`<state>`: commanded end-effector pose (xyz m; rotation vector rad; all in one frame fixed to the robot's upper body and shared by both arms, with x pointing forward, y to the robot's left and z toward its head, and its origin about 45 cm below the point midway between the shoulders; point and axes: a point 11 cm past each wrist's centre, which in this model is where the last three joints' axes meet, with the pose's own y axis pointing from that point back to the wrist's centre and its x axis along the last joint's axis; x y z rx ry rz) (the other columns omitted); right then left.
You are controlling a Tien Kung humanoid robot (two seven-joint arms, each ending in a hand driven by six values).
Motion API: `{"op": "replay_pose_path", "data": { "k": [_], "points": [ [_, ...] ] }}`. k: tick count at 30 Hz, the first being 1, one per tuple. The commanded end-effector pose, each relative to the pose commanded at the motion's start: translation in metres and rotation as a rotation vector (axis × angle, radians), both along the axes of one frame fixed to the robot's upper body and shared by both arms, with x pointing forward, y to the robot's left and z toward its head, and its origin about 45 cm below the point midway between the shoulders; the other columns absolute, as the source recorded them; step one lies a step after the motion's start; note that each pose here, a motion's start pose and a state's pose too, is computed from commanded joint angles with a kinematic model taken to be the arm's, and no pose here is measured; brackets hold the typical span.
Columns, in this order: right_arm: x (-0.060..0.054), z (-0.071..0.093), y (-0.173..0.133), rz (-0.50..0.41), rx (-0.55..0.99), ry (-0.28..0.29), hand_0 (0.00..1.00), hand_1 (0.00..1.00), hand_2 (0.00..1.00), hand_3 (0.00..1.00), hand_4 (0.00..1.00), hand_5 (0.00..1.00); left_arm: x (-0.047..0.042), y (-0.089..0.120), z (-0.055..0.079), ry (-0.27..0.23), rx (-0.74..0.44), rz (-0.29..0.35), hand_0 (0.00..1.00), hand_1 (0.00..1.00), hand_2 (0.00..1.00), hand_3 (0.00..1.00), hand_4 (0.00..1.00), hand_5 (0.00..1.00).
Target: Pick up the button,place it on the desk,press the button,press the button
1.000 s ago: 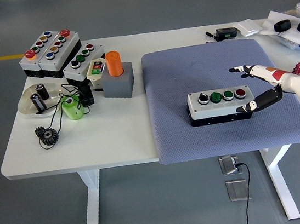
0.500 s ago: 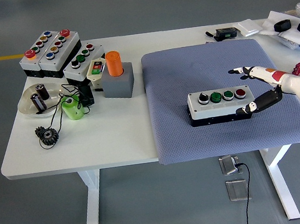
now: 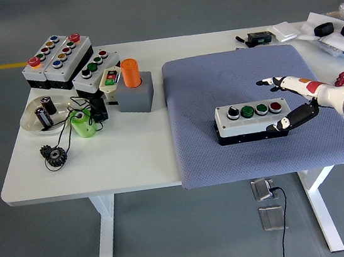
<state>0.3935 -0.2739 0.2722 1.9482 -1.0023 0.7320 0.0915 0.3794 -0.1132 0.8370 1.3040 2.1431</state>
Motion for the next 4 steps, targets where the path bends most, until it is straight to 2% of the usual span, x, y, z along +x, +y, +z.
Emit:
{"op": "replay_pose_path", "data": {
  "k": [4],
  "points": [
    [0.0010,-0.0007,-0.0003,-0.005,0.002,-0.002,0.979,0.933,0.998,0.998,0.933,0.252,-0.0025,0.0001,-0.0005,0.006,0.001,-0.002,0.656,0.704,0.724,0.510,0.320,0.966]
  ]
}}
